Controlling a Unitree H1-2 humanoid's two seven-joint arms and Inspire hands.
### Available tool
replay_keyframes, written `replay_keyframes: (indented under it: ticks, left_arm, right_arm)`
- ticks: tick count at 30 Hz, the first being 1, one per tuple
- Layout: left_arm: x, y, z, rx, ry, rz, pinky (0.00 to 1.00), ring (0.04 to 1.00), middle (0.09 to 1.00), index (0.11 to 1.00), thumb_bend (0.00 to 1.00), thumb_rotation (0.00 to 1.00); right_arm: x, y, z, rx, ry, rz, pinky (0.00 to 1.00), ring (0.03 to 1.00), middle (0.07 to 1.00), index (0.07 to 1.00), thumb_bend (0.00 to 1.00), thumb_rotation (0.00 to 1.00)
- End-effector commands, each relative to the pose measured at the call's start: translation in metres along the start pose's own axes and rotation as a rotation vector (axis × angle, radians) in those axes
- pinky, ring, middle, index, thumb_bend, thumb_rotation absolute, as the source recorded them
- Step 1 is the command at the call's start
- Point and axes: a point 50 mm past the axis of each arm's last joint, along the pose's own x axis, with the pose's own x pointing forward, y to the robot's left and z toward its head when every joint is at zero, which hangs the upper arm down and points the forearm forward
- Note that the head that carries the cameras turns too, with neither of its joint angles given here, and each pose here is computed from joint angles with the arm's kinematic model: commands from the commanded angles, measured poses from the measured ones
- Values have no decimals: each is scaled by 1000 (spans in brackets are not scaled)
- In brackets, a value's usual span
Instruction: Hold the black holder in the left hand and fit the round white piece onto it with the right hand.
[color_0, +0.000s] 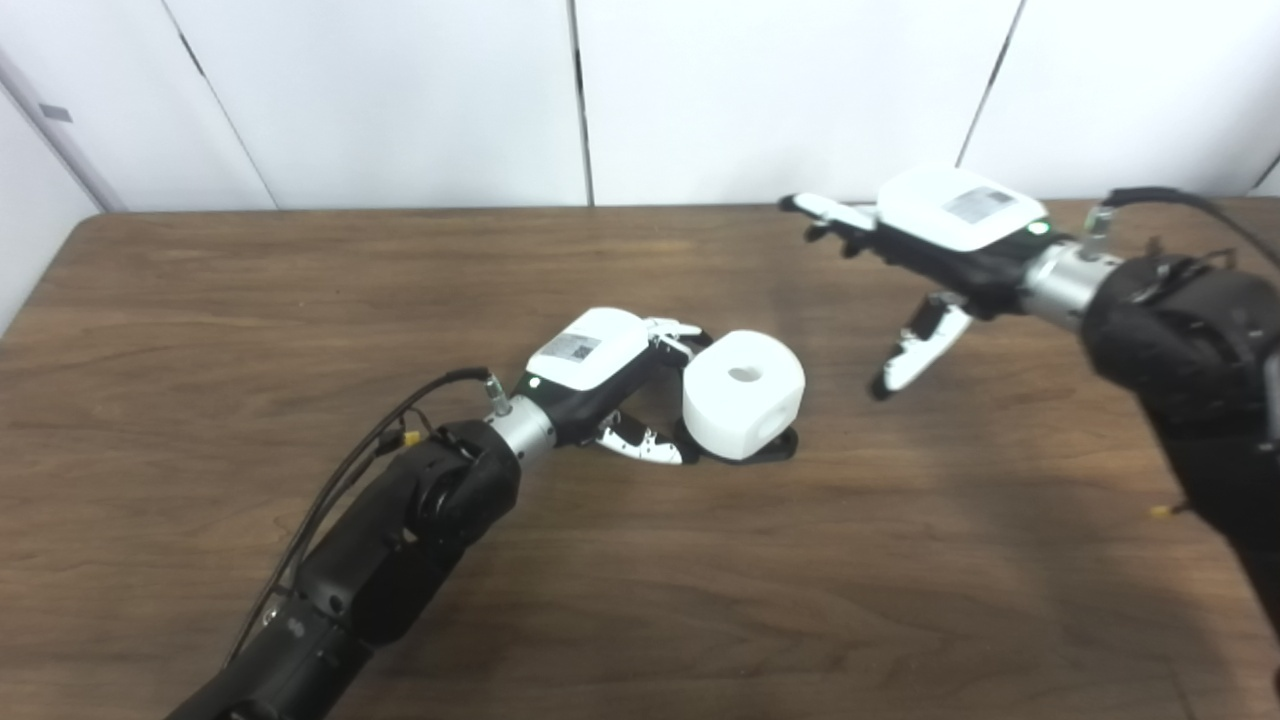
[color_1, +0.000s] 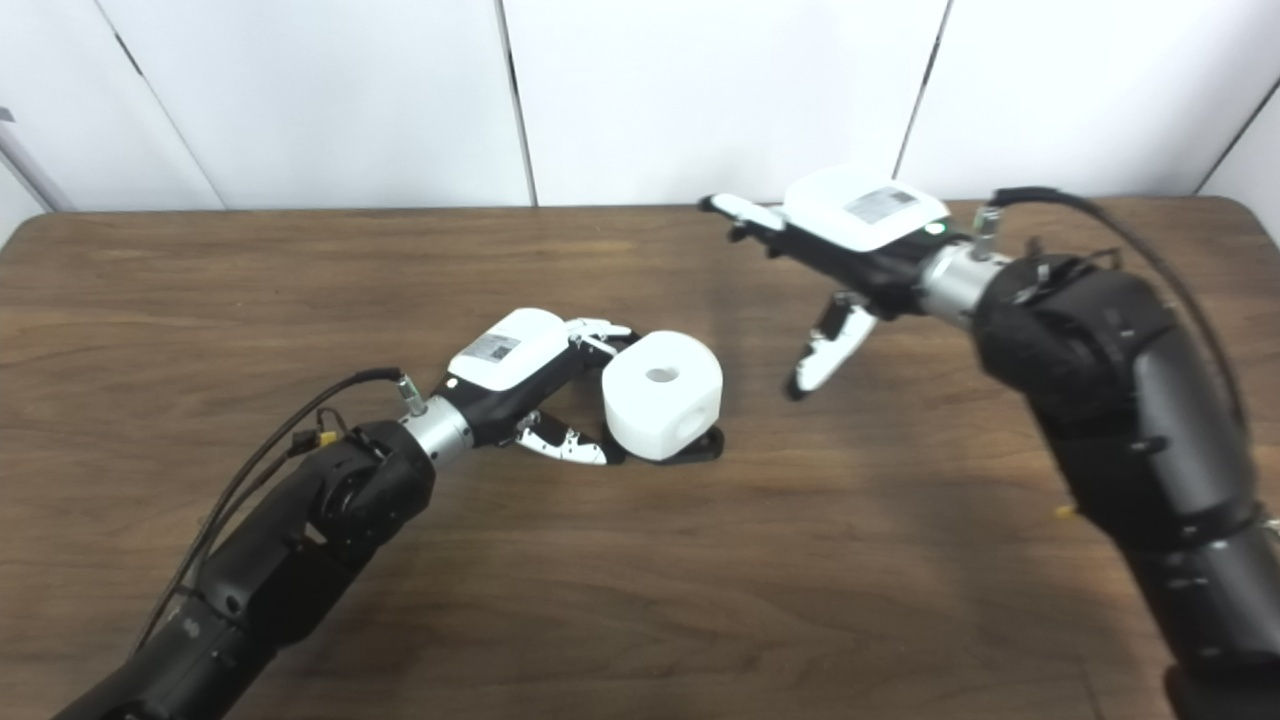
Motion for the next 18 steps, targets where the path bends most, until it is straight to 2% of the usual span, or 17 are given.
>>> replay_keyframes:
  ticks: [1, 3, 6, 9, 12, 13, 14, 15, 18]
  left_arm:
    - [-14, -32, -11, -30, 46, -157, 719, 885, 863, 482, 525, 66]
    - [-15, -32, -11, -32, 43, -151, 722, 881, 855, 481, 525, 64]
    - [-15, -32, -12, -35, 40, -147, 721, 881, 852, 481, 525, 64]
    - [-16, -31, -13, -24, 39, -153, 712, 878, 859, 484, 524, 65]
    - [-17, -29, -12, -12, 44, -169, 699, 875, 866, 492, 523, 69]
    - [-17, -28, -12, -9, 48, -176, 701, 879, 873, 565, 706, 128]
    - [-19, -26, -13, -8, 69, -161, 703, 881, 876, 602, 800, 159]
    - [-20, -23, -13, -11, 99, -137, 701, 880, 881, 702, 909, 216]
    - [-27, -16, -18, -22, 173, -69, 695, 887, 903, 847, 989, 280]
  right_arm:
    - [-13, -18, -8, -8, 23, -66, 581, 762, 849, 917, 930, 112]
    - [-19, -13, -15, 21, 50, -110, 545, 722, 800, 817, 863, 68]
    - [-25, -3, -21, 73, 87, -233, 469, 627, 698, 729, 776, 69]
    - [-28, 10, -22, 146, 90, -371, 446, 571, 630, 672, 712, 56]
    - [-27, 22, -20, 205, 117, -456, 452, 558, 617, 665, 665, 84]
    - [-26, 24, -19, 212, 121, -472, 454, 558, 622, 668, 654, 91]
    - [-26, 29, -18, 230, 132, -501, 456, 558, 625, 670, 648, 95]
    - [-26, 34, -17, 254, 140, -529, 464, 569, 647, 671, 643, 101]
    - [-24, 46, -14, 314, 165, -581, 474, 577, 664, 672, 629, 92]
